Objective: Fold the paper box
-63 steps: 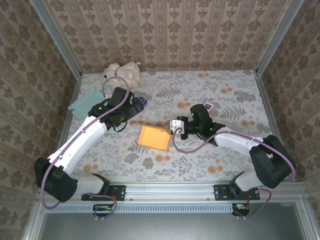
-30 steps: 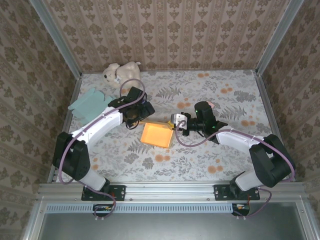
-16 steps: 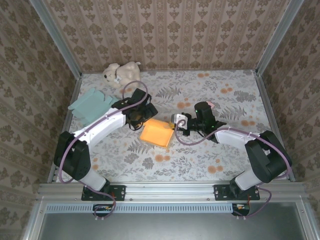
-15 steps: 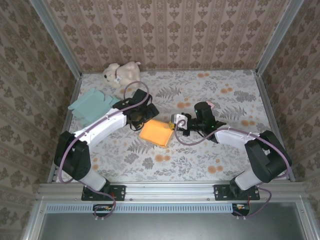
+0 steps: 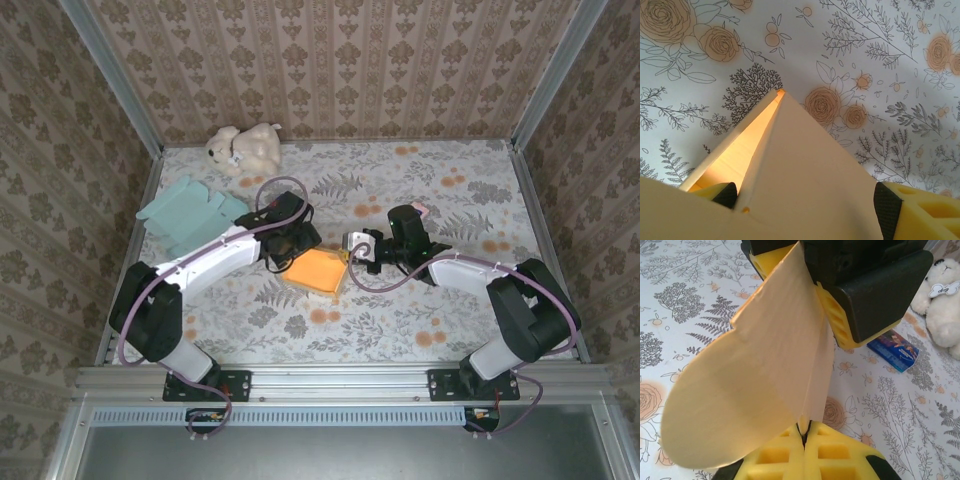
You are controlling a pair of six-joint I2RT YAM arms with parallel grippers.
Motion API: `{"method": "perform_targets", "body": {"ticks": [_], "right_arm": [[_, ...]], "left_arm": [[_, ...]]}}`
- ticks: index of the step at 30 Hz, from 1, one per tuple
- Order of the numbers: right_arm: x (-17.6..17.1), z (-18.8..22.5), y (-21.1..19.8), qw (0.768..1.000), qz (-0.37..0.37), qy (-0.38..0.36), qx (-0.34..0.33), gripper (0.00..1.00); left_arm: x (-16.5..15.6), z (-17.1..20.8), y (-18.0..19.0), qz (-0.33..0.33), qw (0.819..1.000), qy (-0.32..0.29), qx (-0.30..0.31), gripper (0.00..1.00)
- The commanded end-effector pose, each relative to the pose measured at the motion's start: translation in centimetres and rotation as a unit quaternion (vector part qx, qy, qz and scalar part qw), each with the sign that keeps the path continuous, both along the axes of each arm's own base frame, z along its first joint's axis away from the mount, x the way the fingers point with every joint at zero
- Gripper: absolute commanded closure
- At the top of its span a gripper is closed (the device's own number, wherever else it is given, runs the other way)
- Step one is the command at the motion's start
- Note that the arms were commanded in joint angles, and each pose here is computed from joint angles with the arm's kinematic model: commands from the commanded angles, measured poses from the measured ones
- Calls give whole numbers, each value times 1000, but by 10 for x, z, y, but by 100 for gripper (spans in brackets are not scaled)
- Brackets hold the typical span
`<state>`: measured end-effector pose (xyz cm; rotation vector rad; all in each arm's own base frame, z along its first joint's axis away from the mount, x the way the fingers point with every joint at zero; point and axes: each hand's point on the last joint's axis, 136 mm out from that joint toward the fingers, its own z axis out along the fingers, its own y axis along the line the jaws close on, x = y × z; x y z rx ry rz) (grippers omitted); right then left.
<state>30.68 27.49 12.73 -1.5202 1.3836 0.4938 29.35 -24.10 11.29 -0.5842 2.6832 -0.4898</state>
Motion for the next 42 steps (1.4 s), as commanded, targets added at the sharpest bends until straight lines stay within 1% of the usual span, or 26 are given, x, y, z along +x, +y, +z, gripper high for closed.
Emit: {"method": "perform_targets", "body": {"ticks": [1, 3, 5, 10, 15, 18, 20, 23, 25, 26, 27, 29, 31, 33, 34, 35, 38, 40, 42], "right_arm": [[-4, -1, 0, 1000, 9, 0, -9, 89], [-4, -1, -1, 1000, 6, 0, -12, 83], [-3, -2, -2, 1000, 0, -1, -17, 82], [-6, -8, -4, 999, 6, 7, -34, 72], [-4, -12, -10, 998, 0, 13, -57, 71], [8, -6, -13, 998, -33, 14, -43, 71], [13, 4, -12, 998, -53, 30, -26, 70], [22, 29, -8, 992, -100, 71, 21, 63], [28, 48, -6, 978, -150, 132, 64, 60], [32, 54, -8, 967, -180, 161, 78, 60], [37, 58, -12, 952, -218, 195, 91, 60], [47, 58, -27, 914, -305, 246, 108, 62], [56, 52, -54, 859, -412, 273, 132, 62], [49, 57, -72, 820, -466, 288, 169, 62], [41, 58, -76, 807, -475, 296, 186, 62], [34, 61, -77, 801, -479, 299, 202, 61], [10, 62, -79, 784, -492, 306, 225, 60], [-3, 57, -79, 769, -497, 325, 237, 59], [-13, 52, -75, 760, -493, 342, 250, 59]], "left_arm": [[-9, -10, 11, 9, 1000, 4, 25, 26], [-12, -14, 14, 10, 999, 5, 32, 26], [-15, -19, 19, 15, 999, 4, 43, 26], [-21, -32, 29, 22, 998, 13, 63, 26], [-24, -35, 31, 23, 997, 16, 65, 26], [-25, -31, 33, 23, 997, 9, 73, 25], [-25, -29, 35, 24, 997, 7, 79, 23], [-27, -28, 36, 25, 997, 5, 79, 21], [-27, -26, 34, 22, 997, 2, 75, 20], [-28, -26, 32, 19, 997, 2, 76, 20], [-28, -26, 32, 17, 997, 0, 77, 20], [-30, -27, 32, 15, 997, -3, 80, 20], [-31, -29, 32, 14, 996, -8, 84, 20], [-32, -30, 32, 12, 996, -13, 85, 20], [-34, -31, 32, 9, 996, -12, 87, 20], [-35, -31, 32, 6, 996, -12, 88, 20], [-39, -31, 35, 3, 996, -14, 91, 20], [-41, -28, 36, 2, 996, -23, 87, 20], [-43, -24, 35, 1, 996, -34, 83, 20]]}}
